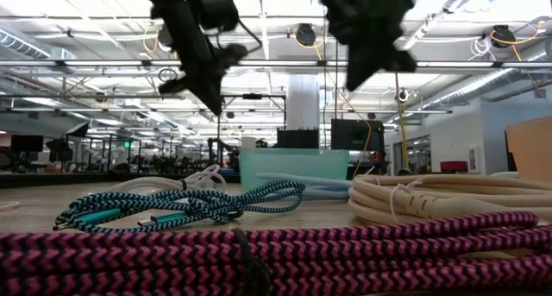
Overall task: Pick & Place USB Port
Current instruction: Put the black charger cable into the blue bin
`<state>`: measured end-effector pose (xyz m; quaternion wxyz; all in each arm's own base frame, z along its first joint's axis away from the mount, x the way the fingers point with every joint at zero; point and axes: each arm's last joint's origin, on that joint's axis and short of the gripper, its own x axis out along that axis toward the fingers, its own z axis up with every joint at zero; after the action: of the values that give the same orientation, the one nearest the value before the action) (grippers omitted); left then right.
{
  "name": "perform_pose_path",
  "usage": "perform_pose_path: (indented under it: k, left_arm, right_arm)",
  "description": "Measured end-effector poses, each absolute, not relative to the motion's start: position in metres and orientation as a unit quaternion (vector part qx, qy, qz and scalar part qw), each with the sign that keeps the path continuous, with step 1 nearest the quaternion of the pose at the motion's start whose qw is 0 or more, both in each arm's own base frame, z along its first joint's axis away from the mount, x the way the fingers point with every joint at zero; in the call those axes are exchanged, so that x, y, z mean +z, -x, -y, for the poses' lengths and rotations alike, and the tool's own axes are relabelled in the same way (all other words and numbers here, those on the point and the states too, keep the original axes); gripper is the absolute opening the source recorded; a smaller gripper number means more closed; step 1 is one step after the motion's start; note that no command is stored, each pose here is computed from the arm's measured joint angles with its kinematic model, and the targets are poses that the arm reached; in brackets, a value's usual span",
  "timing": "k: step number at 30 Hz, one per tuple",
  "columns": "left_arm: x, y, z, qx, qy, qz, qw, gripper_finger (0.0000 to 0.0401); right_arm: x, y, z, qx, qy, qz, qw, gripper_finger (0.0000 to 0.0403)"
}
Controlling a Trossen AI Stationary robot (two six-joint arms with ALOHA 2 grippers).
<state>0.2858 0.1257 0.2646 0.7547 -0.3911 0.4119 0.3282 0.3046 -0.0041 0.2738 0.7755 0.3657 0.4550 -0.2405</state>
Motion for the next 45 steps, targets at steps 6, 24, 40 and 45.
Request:
perform_pose_path:
  k: [6,24,40,45]
  left_arm:
    - [0.289,-0.273,-0.085,0.328,0.339,-0.419,0.776,0.0002]
    - [0.280,-0.245,-0.030,0.301,0.221,-0.496,0.784,0.0002]
    - [0.247,-0.200,-0.022,0.309,0.295,-0.480,0.766,0.0002]
    - [0.248,-0.192,-0.022,0.310,0.308,-0.469,0.767,0.0002]
  right_arm:
    - [0.272,-0.316,0.054,-0.279,-0.409,-0.388,0.777,0.0001]
    - [0.228,-0.395,0.111,-0.346,-0.400,-0.494,0.690,0.0000]
    - [0.219,-0.393,0.149,-0.405,-0.369,-0.484,0.682,0.0000]
    - [0.217,-0.394,0.156,-0.414,-0.367,-0.472,0.686,0.0000]
